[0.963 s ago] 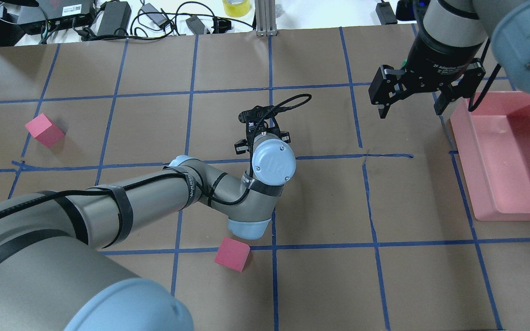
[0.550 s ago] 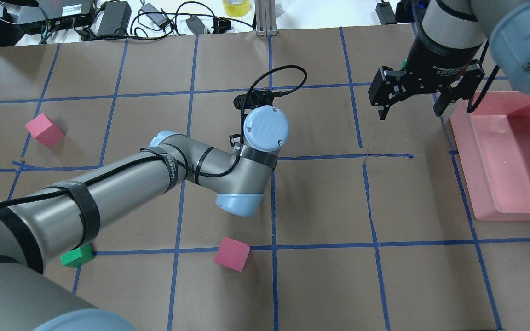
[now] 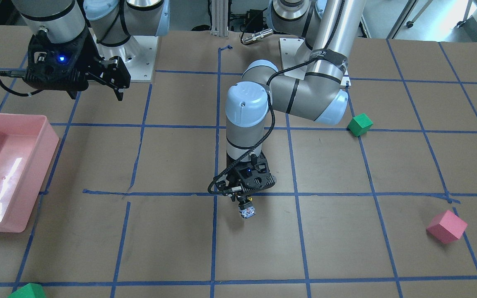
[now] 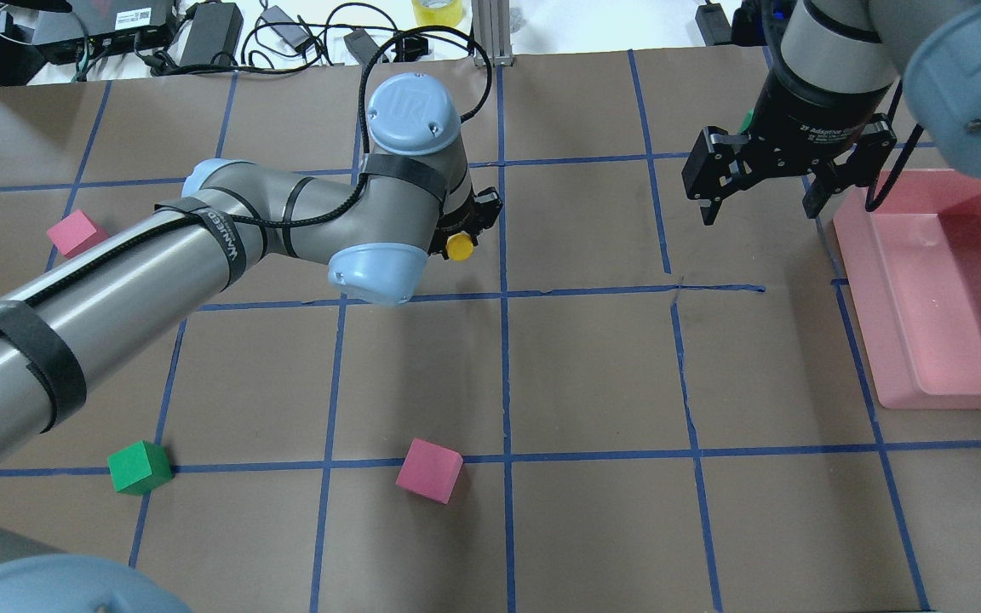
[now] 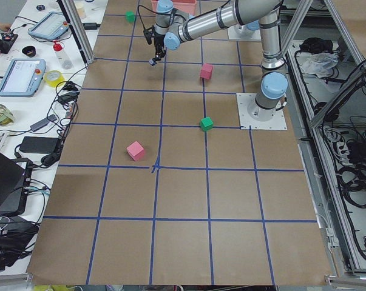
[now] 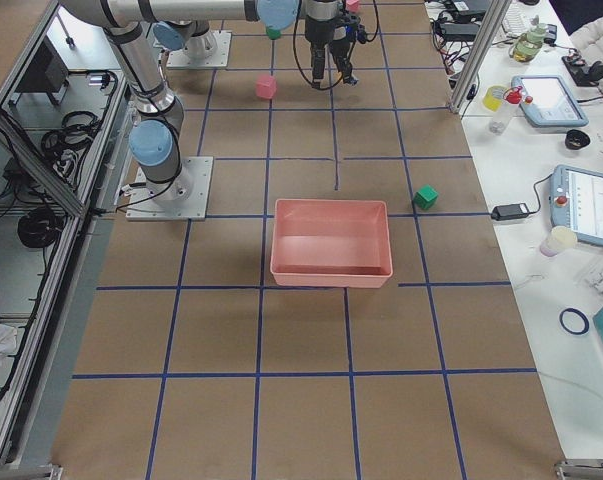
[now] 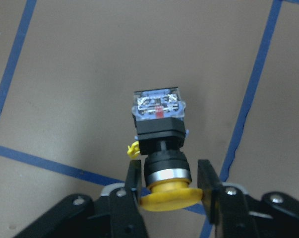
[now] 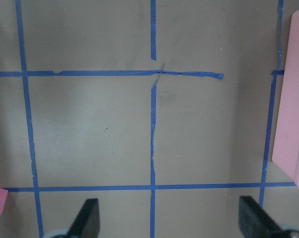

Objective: Align button upright

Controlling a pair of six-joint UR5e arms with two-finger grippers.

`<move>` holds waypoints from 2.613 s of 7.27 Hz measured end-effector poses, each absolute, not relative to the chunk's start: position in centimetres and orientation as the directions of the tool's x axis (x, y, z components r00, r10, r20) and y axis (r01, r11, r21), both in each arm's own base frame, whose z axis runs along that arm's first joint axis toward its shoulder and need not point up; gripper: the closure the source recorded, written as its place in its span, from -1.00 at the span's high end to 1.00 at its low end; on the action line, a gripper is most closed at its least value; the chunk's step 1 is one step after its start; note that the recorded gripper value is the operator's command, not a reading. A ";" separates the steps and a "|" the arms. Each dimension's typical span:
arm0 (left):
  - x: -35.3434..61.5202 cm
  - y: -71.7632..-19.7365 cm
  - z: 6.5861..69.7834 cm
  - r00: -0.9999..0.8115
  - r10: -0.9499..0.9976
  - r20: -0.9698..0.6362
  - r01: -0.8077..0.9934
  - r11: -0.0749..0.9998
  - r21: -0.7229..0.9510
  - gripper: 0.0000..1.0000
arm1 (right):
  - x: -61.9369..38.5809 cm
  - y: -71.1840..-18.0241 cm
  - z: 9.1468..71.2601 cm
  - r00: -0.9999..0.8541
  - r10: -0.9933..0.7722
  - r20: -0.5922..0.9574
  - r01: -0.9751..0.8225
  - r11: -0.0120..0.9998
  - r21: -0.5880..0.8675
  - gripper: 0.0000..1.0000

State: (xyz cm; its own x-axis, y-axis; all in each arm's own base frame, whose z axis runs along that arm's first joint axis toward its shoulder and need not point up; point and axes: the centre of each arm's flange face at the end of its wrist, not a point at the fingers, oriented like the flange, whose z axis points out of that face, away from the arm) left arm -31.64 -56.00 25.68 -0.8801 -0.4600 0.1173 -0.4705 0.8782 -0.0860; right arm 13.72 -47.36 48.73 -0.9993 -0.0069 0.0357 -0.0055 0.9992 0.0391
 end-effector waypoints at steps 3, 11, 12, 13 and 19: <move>-32.1 -56.9 24.0 -0.670 -0.721 0.174 -0.677 0.691 0.254 -1.00 | 13.7 -47.3 48.6 -0.999 -0.007 0.036 -0.006 0.999 0.042 1.00; -31.7 -58.5 21.8 -0.572 -0.812 0.115 -0.708 0.559 0.431 1.00 | 13.6 -47.3 48.4 -0.999 -0.014 0.044 -0.012 0.999 0.047 1.00; -30.5 -59.0 23.5 -0.590 -0.796 0.134 -0.699 0.587 0.408 1.00 | 13.6 -47.3 48.4 -0.999 -0.016 0.045 -0.014 0.999 0.047 1.00; -28.7 -59.6 26.1 -0.632 -0.760 0.153 -0.681 0.639 0.358 1.00 | 13.6 -47.3 48.4 -0.999 -0.017 0.045 -0.015 0.999 0.047 1.00; -21.1 -49.5 48.4 -0.997 0.036 0.074 0.033 0.999 -0.039 1.00 | 13.6 -47.3 48.4 -0.999 -0.020 0.046 -0.018 0.999 0.047 1.00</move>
